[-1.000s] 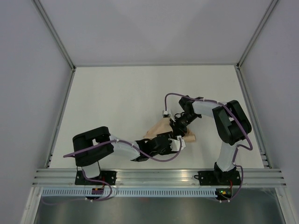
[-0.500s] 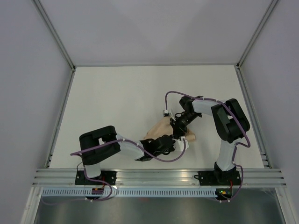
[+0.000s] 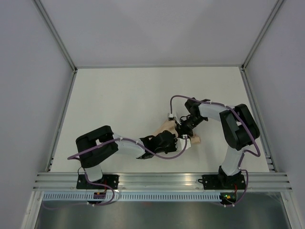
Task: Fold the napkin, place the utensils inside, and roll it up
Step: Roll the napkin at the center of the board.
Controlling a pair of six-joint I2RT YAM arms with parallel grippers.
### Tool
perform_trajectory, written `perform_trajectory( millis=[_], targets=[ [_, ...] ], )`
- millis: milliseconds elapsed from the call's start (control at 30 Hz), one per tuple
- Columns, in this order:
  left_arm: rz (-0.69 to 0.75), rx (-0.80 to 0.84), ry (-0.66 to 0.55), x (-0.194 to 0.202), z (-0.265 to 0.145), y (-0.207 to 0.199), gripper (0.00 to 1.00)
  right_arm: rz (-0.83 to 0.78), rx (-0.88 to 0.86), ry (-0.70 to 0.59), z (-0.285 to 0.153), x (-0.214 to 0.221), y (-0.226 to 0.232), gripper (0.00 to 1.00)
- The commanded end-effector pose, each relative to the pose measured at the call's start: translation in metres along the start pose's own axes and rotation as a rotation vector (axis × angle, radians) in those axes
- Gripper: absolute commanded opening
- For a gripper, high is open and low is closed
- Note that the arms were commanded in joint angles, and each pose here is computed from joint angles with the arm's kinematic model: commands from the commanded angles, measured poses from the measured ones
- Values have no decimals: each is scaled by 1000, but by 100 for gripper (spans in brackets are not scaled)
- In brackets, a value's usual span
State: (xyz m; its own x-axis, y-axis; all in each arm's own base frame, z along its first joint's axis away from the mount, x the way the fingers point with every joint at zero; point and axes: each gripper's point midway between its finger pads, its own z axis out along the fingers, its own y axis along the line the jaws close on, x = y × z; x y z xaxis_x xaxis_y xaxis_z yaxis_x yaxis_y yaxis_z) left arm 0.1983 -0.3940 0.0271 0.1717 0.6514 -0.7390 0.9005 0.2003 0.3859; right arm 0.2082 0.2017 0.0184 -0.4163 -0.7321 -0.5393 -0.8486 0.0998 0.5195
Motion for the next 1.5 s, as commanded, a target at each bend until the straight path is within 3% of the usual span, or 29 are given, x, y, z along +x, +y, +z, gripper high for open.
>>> perform_trajectory(
  millis=[0,433,733,1100,1467],
  targets=[
    [-135,197,103,36,-8,-34,2,-54,115,62,-12,13,-11,53],
    [-406,424,106,44,-11,-38,2,-142,417,-175,-71,-26,-16,65],
    [-577,580,119,42,-7,-38,2,-282,442,-239,-67,-16,11,72],
    [-732,647,162,54,0,-33,2,-522,666,-154,-33,-11,10,74],
    [-804,695,178,56,2,-33,2,-574,728,-76,-10,-1,-5,69]
  ],
)
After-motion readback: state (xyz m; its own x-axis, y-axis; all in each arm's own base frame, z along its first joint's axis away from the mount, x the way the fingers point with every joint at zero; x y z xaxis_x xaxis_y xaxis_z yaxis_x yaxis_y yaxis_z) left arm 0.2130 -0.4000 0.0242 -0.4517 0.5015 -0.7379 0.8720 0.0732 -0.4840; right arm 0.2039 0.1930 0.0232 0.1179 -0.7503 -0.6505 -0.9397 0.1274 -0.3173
